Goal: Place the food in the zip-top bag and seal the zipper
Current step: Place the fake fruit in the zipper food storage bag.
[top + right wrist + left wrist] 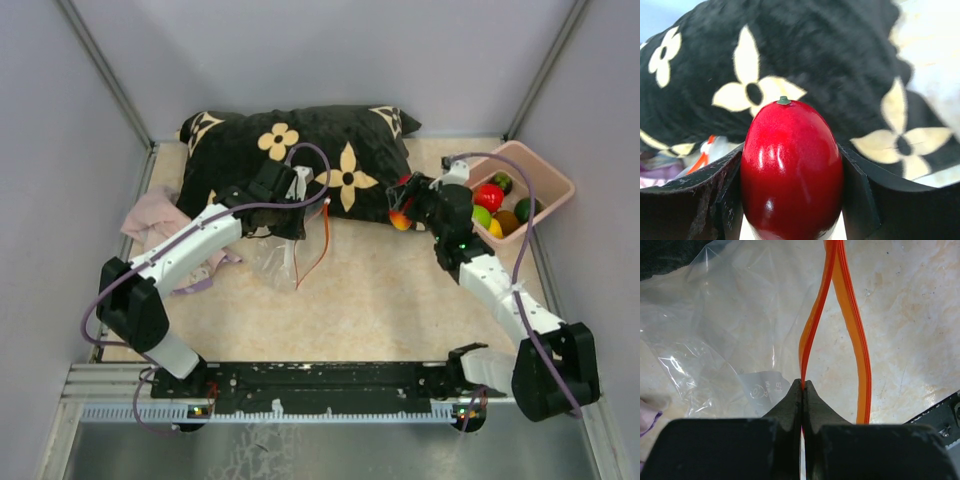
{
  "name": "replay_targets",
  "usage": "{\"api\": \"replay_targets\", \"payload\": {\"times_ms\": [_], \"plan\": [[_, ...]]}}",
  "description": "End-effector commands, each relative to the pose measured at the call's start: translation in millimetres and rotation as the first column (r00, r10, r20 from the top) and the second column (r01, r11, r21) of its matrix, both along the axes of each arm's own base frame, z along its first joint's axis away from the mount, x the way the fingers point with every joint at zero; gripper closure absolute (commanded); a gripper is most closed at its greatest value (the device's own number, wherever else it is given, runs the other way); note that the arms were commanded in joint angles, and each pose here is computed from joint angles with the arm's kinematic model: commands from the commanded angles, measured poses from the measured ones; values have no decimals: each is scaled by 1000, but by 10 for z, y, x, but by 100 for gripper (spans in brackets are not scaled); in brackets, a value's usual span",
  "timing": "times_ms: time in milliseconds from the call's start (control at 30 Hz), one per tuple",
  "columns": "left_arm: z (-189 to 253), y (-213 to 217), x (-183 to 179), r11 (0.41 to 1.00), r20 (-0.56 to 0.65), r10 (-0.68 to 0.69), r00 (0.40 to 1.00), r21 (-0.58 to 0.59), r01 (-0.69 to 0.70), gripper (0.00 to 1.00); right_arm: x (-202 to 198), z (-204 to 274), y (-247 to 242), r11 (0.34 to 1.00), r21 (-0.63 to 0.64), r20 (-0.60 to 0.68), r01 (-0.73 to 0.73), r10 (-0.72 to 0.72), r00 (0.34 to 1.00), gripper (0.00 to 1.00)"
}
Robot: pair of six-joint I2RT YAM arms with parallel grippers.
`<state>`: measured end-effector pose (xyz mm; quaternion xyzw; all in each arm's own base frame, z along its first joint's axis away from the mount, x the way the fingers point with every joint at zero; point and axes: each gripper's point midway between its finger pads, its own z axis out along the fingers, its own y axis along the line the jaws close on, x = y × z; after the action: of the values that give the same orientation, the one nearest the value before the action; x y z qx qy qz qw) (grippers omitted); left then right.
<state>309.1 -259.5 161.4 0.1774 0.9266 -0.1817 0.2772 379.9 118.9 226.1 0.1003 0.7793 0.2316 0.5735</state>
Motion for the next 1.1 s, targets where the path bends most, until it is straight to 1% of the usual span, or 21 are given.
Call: {"api": "replay_targets", "payload": {"times_ms": [0, 233, 467, 767, 933, 1067], "plan": [[178, -28, 14, 999, 42, 3, 999, -55, -1, 100, -52, 537, 406, 984, 170, 207, -47, 11, 978, 71], [213, -76, -12, 995, 30, 21, 999, -94, -18, 100, -295, 508, 975, 954, 249, 267, -168, 99, 959, 71], [256, -151, -7, 991, 26, 33, 999, -133, -30, 100, -425, 576, 1297, 916, 314, 328, -250, 143, 934, 72], [272, -282, -11, 984, -3, 30, 1000, -176, -30, 100, -553, 696, 1576, 861, 383, 419, -335, 161, 894, 73], [350, -370, -27, 976, -13, 15, 1000, -218, -17, 100, -572, 648, 1702, 852, 385, 449, -354, 163, 879, 74], [474, -464, -68, 960, -16, -5, 1000, -279, 0, 100, -618, 548, 1697, 857, 373, 478, -355, 151, 865, 75]]}}
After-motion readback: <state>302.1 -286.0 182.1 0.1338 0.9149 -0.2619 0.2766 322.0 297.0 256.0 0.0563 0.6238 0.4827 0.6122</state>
